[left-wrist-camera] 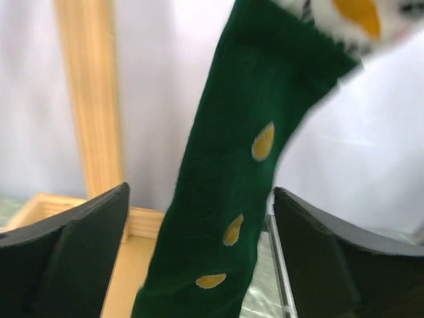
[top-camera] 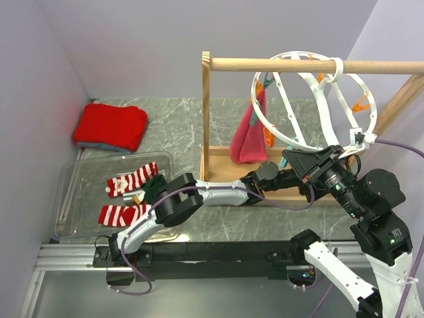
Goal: Remove the socks clipped to the hanger
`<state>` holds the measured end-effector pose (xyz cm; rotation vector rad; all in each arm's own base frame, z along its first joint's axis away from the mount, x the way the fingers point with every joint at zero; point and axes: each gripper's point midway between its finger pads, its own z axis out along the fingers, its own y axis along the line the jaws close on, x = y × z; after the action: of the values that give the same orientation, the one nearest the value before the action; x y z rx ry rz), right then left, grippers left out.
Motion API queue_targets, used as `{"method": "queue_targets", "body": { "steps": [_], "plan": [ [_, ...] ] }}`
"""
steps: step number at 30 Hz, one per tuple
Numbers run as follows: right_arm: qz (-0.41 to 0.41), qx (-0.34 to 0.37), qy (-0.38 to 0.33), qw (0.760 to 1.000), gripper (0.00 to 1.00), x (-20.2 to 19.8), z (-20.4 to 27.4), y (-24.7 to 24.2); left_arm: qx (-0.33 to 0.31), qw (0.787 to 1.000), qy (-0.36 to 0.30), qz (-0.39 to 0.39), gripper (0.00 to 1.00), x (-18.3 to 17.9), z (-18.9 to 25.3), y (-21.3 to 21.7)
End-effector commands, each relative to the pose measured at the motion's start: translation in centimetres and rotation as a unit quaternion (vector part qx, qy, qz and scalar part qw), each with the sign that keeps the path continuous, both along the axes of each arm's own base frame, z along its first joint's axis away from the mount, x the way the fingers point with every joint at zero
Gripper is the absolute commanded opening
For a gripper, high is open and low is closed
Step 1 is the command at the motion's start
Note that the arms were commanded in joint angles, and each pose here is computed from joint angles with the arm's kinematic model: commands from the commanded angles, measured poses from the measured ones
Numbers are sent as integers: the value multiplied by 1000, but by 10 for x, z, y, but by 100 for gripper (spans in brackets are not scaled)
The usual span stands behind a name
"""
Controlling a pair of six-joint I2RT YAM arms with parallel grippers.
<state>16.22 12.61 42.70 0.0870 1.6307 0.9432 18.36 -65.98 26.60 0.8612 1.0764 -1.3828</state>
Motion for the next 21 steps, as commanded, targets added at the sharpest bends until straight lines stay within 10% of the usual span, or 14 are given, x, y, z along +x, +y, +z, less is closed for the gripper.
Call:
{"method": "queue_targets", "body": {
  "steps": [1,11,21],
  "plan": [
    [26,-7,-13,1000,2,-15,7,2,-70,995,-12,-73,86,-31,49,2],
    [16,-14,-9,1000,18,-14,-1,-2,-35,989,60,-131,14,-55,54,24],
    [4,-39,-13,999,65,-36,2,-19,-41,979,87,-181,7,-79,88,101]
  ]
}}
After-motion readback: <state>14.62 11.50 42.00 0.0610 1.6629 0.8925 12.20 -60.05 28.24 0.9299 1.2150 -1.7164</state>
